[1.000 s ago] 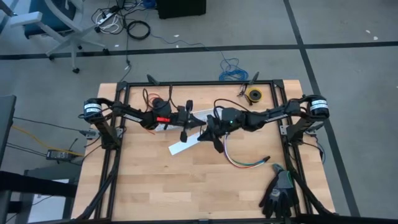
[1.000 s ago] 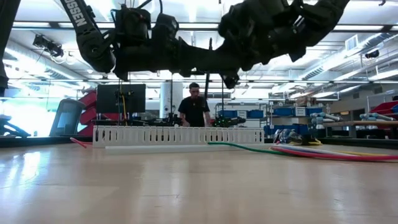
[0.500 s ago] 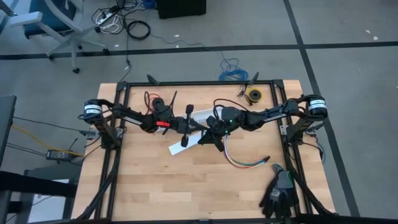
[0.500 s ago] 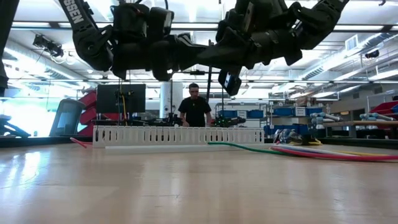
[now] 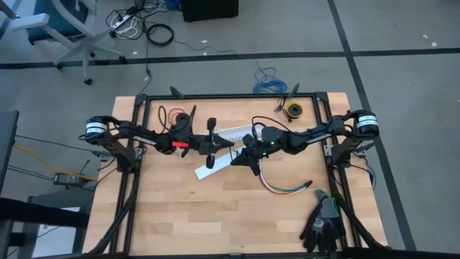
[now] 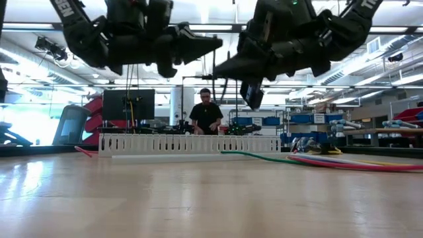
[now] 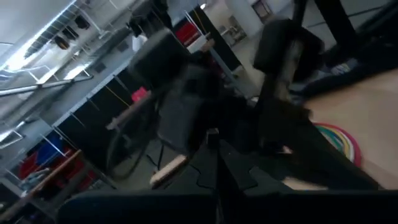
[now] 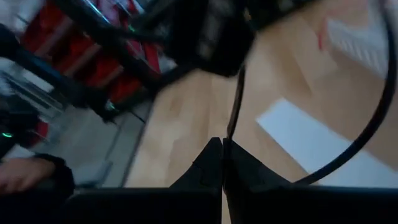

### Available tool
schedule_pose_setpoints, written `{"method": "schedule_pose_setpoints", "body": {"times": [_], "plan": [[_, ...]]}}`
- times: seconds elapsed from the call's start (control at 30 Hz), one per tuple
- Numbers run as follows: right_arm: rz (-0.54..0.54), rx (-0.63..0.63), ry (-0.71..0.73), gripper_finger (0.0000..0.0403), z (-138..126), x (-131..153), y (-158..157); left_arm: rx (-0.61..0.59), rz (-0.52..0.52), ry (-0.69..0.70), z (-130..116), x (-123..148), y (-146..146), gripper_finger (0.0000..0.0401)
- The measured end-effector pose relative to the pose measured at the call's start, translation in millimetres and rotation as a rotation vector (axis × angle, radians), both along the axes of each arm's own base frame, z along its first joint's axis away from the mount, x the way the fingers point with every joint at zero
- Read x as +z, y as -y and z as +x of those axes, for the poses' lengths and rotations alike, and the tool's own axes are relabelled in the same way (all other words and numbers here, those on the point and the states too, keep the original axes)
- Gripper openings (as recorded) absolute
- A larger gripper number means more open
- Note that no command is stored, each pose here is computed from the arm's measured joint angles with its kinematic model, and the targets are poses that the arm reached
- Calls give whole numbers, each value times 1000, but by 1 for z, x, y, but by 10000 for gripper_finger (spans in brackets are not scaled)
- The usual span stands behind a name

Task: Ziptie cables
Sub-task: Prepare the black zip tie

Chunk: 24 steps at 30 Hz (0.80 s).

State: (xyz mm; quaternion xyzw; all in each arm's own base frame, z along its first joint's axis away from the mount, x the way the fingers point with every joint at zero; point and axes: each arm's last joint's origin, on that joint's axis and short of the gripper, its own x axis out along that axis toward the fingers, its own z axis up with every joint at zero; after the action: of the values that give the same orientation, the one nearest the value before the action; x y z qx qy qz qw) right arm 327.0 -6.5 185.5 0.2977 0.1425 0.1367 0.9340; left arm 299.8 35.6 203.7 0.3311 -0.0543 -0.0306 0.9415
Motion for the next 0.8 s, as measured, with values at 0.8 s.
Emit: {"method": "schedule_pose_setpoints", "body": {"times": [0.8], "plan": [[-92, -31, 93, 0, 4, 10, -38, 60, 33, -87, 11, -4, 26, 3]]}}
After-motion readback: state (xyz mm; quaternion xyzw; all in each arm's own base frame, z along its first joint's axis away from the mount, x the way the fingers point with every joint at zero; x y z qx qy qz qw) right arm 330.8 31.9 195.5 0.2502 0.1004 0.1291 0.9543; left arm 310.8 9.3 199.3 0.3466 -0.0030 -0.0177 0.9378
